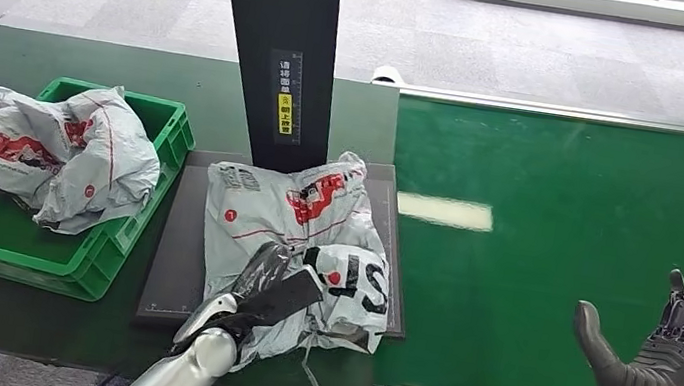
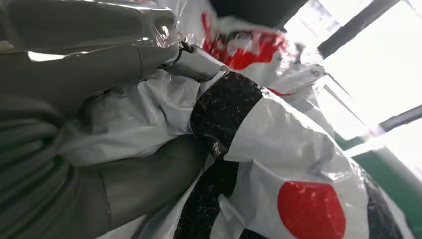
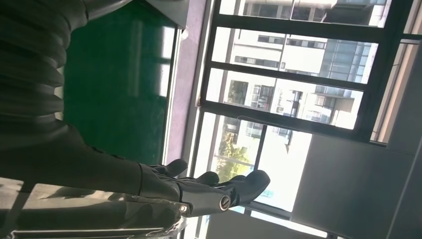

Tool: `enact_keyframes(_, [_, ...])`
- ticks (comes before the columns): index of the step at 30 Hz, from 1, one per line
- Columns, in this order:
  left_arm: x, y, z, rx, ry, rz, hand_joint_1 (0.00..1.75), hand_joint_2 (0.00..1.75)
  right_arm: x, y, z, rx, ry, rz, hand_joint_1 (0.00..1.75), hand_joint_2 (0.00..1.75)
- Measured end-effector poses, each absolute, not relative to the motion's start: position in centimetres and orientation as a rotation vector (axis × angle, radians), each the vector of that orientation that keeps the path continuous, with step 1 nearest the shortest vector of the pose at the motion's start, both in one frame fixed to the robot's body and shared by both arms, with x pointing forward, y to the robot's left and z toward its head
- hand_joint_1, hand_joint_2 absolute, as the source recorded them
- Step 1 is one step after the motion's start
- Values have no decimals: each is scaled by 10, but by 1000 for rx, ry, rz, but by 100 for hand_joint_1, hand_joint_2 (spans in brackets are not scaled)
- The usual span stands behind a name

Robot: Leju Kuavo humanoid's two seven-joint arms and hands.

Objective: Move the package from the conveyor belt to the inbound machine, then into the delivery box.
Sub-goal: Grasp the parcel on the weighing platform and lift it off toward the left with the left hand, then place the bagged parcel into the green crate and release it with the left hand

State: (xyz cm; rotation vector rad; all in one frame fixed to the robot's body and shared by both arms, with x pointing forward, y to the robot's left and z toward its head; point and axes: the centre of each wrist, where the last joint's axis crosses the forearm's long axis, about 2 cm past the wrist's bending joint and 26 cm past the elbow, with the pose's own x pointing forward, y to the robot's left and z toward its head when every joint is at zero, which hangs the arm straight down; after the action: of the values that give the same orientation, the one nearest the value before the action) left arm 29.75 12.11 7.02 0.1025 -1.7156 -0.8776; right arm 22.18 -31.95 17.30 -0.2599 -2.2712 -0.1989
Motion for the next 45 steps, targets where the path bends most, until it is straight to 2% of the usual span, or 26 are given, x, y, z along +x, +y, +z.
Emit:
enact_keyframes(6, [293,158,134,109,-2162,-300,175,175,215,-319,168,-289,-2258,-239,0,175])
enact_keyframes(12, [271,214,205,466,-2583,119,175,175,208,-318,161,-304,-2245,-274,0,175])
enact_keyframes(16, [264,240,230,582,-2672,258,175,175,206,-318,160,-307,-2244,-298,0,175])
enact_keyframes(21, [273,268,243,637,-2689,275,175,175,203,-317,157,-305,-2237,-312,0,175])
enact_keyframes(25, [311,302,244,838,-2485,157,175,175,203,-317,157,-296,-2238,-322,0,175])
enact_keyframes(31, [401,363,216,1108,-1870,-163,175,175,205,-317,159,-274,-2237,-330,0,175])
enact_keyframes(40, [431,389,181,1141,-1400,-342,173,175,205,-316,158,-259,-2231,-330,0,175])
enact_keyframes(44, [432,396,174,1180,-1291,-358,0,175,205,-317,156,-254,-2223,-337,0,175])
enact_keyframes(45, [432,398,172,1198,-1270,-353,0,175,205,-317,156,-252,-2219,-339,0,175])
